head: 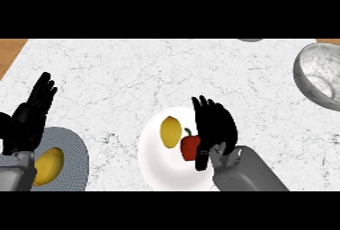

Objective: Pick the bell pepper from the plate and place it in the bowl

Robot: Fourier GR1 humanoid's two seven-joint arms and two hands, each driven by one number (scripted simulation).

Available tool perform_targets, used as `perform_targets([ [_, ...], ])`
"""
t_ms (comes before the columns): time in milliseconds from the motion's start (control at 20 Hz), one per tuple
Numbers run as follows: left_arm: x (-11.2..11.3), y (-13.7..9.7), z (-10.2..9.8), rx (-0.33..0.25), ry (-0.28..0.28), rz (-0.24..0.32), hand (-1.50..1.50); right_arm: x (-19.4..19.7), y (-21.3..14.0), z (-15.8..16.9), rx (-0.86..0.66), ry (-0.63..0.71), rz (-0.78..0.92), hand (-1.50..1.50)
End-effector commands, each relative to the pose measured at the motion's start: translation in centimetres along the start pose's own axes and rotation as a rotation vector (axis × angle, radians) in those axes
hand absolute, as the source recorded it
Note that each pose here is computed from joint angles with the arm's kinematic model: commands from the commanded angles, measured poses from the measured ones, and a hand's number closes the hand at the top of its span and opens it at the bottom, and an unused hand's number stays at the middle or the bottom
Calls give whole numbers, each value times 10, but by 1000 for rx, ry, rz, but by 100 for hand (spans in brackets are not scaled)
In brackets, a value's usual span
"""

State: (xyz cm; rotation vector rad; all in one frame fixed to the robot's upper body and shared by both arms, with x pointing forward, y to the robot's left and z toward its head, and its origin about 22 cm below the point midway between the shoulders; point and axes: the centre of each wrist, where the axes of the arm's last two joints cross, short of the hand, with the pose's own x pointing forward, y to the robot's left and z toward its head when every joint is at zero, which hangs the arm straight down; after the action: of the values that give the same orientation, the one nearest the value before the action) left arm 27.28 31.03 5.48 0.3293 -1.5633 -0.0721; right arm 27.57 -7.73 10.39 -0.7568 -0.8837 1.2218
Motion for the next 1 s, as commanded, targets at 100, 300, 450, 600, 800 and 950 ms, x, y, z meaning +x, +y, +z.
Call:
perform_targets([
  [100, -3, -1, 0, -13, -5, 30, 0, 14, 13, 5, 79, 133, 18, -150],
  [300, 7, -2, -4, -4, -7, -8, 0, 17, 45, -11, 99, 152, 31, -150],
  [450, -2, 2, 6, -14, -20, 6, 0, 14, 33, -5, 93, 149, 2, -150],
  [600, -2, -1, 8, 3, -18, -1, 0, 11, 30, -24, 98, 153, -15, -150],
  [800, 19, -8, -5, -1, -1, -2, 0, 10, 48, -15, 63, 167, 22, -150],
  [950, -22, -8, 5, -14, -6, 2, 0, 7, 63, -26, 78, 170, -2, -150],
])
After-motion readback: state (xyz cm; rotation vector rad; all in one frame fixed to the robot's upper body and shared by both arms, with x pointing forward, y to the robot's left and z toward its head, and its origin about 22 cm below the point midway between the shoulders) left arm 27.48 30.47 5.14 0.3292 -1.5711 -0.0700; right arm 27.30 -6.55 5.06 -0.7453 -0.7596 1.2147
